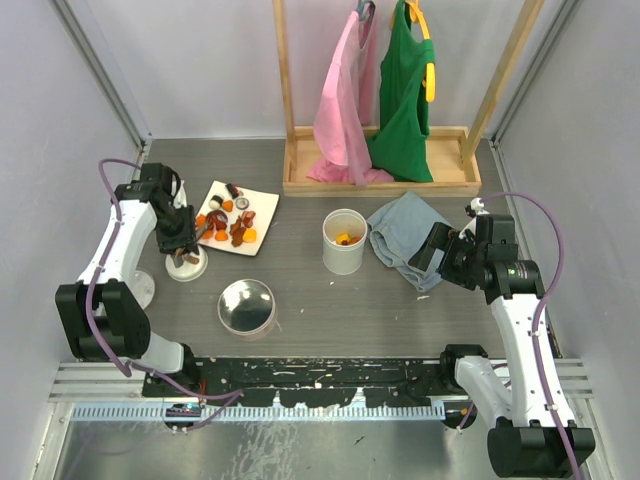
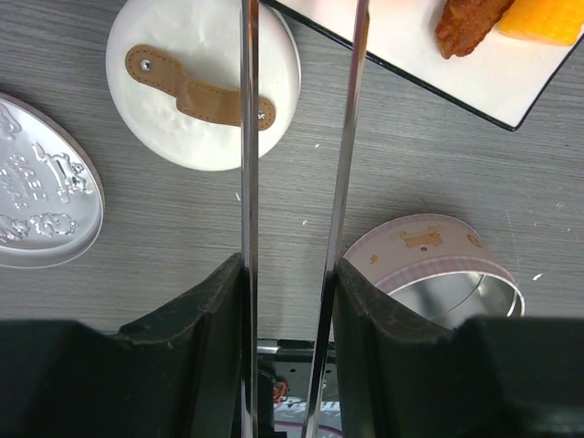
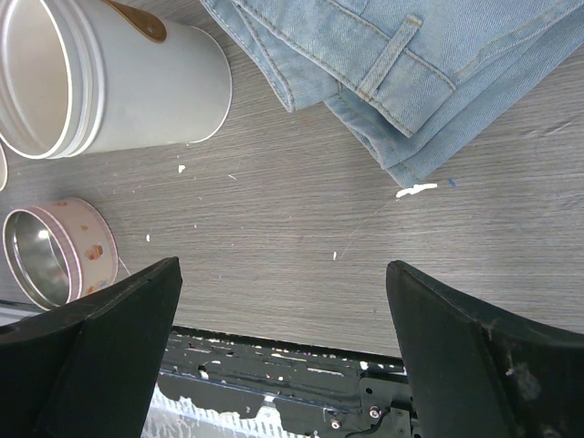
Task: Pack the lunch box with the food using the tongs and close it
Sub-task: Pick up the fake food from the plate.
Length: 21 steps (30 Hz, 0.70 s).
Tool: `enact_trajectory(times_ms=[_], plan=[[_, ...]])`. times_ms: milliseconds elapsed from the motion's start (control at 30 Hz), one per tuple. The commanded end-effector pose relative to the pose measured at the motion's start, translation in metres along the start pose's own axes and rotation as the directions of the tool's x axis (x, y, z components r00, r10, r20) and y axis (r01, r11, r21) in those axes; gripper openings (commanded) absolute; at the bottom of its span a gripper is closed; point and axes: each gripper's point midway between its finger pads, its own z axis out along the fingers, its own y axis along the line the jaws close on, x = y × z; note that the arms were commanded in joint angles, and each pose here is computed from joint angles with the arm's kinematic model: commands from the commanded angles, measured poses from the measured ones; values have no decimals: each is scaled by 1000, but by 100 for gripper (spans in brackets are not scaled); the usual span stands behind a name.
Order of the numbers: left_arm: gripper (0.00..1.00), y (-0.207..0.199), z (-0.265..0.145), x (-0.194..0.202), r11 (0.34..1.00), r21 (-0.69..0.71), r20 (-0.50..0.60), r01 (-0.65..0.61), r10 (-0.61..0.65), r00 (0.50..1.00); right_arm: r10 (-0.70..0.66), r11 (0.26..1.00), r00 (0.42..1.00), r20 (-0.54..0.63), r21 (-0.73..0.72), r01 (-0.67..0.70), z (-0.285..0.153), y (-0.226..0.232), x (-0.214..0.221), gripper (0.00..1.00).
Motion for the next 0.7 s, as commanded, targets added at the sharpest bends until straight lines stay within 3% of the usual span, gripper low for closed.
enact_trajectory(times_ms=[0,200,367,500,667], plan=[[38,-6,-9,-3,999,27,18,-26,25,1000,-21,1000,999,49,-15,22,-1,5,-11,99],[32,-5,-17,-5,999,22,48,-28,26,999,-21,1000,999,49,-17,22,-1,5,-11,99],[42,-6,-18,-5,999,27,48,-28,26,999,-20,1000,999,48,-17,20,-1,5,-11,99],[44,-7,-14,-3,999,31,29,-30,29,999,-20,1000,999,50,-19,21,-2,5,-11,99],[36,-9,-13,-1,999,41,18,-33,33,999,-21,1000,999,49,-17,22,-1,5,-10,99]])
